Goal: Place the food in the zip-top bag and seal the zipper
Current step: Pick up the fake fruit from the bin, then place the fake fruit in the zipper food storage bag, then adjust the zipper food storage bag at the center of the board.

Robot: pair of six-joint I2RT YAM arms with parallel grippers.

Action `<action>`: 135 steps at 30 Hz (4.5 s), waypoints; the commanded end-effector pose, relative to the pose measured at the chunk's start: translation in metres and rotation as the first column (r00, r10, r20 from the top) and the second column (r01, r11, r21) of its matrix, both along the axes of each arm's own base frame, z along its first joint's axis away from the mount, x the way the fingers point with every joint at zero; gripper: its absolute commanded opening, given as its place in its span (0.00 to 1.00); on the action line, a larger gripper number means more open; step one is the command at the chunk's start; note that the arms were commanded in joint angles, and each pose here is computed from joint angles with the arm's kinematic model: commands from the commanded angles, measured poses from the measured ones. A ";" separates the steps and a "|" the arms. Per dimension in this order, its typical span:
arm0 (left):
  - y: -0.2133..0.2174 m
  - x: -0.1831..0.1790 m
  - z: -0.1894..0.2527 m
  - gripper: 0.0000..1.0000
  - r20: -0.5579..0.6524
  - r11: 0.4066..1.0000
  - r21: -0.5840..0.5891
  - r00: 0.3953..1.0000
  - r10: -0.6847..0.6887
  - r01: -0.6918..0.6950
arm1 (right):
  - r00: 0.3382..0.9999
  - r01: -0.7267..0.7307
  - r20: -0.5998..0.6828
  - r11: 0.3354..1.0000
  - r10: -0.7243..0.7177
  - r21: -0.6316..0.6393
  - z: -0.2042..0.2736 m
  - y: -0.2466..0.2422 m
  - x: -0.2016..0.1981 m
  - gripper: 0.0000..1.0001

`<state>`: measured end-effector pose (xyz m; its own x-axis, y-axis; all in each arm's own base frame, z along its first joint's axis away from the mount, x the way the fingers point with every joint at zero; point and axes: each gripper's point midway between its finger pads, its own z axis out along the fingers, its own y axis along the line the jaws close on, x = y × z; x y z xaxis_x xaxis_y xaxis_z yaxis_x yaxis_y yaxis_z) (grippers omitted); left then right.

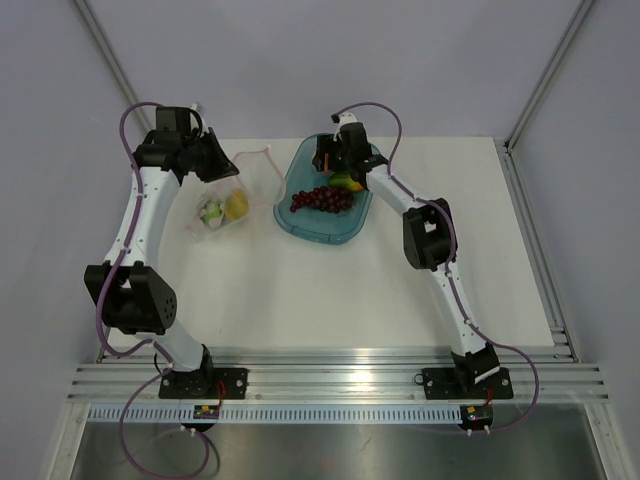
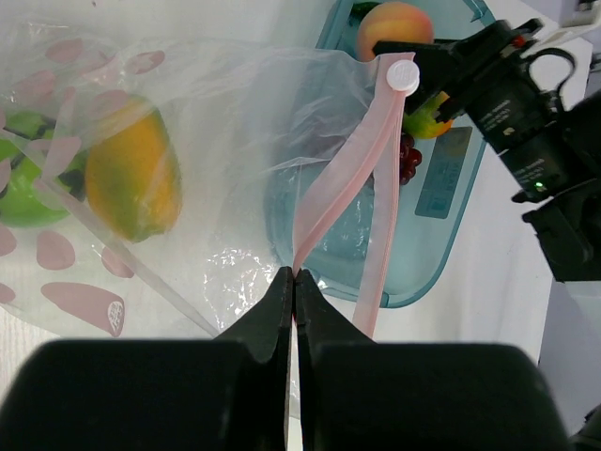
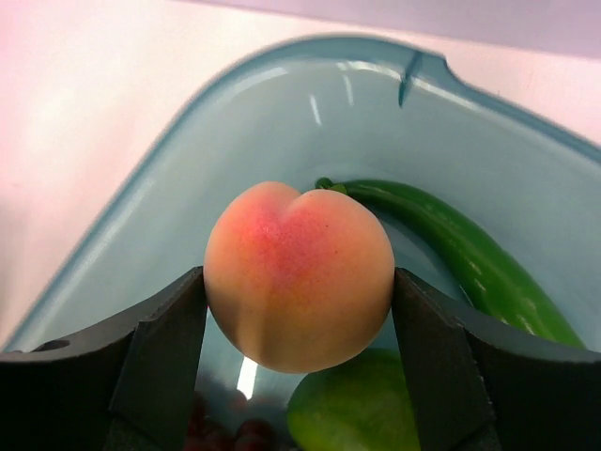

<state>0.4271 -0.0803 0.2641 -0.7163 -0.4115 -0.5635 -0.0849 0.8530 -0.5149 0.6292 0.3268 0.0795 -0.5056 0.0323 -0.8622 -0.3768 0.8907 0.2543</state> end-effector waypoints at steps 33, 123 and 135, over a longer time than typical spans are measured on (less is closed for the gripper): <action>-0.018 -0.008 0.034 0.00 0.101 0.993 -0.046 0.990 -0.099 0.105 | 0.889 -0.455 0.199 0.850 0.413 0.266 0.220 0.137 -0.214 0.61; 0.043 -0.043 0.082 0.00 0.228 0.991 0.056 0.967 0.109 -0.125 | 0.749 -0.615 0.017 0.686 0.662 0.389 0.243 0.168 -0.261 0.00; 0.047 -0.047 0.103 0.00 0.242 0.988 0.089 0.965 0.104 -0.129 | 0.783 -0.590 -0.009 0.748 0.622 0.304 0.230 0.167 -0.248 0.00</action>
<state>0.3817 -0.0365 0.2470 -0.7272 -0.4512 -0.5174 -0.2342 0.8715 -0.4308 0.3843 0.4987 0.1894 -0.7556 -0.2007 -0.6236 -0.6345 0.4608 0.6205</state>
